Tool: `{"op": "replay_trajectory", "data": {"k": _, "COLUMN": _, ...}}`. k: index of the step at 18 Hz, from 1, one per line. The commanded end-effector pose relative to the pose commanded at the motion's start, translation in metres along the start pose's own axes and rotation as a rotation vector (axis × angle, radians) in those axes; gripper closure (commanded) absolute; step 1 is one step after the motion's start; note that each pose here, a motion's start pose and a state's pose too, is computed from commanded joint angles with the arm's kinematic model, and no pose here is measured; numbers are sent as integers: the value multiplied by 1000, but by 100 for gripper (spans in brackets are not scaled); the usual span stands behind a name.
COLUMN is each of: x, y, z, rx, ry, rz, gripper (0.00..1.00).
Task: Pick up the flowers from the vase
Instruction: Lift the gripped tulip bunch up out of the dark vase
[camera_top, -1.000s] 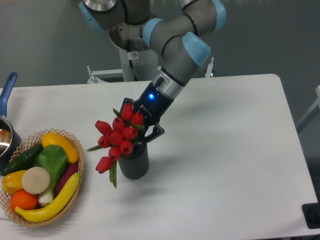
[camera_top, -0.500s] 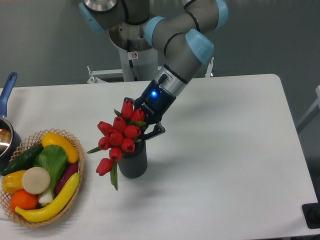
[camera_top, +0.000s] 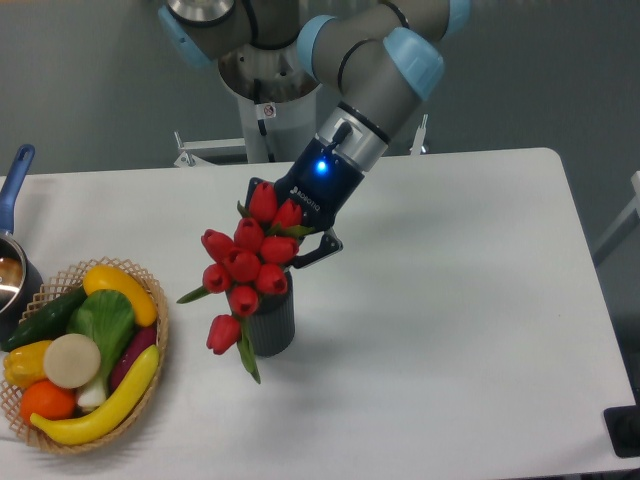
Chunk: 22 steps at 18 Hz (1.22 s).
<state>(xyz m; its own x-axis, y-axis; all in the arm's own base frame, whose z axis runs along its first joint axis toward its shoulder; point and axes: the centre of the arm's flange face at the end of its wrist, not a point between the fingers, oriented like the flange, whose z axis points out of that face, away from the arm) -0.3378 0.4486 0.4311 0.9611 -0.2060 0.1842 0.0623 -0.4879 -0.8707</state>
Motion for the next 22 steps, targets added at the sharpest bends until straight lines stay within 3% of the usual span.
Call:
{"op": "replay_trajectory", "data": {"k": 5, "x": -1, "y": -10, "z": -18, "rx": 40, "ry": -14, "rz": 6, "gripper": 63}}
{"op": "replay_trajectory", "data": {"k": 12, "x": -1, "y": -29, "z": -48, "rx": 100, "ry": -32, "rz": -110, "gripper": 63}}
{"op": "replay_trajectory", "data": {"k": 22, "x": -8, "y": -42, "z": -92, "rx": 181, "ry": -63, "rz": -136, "gripper": 63}}
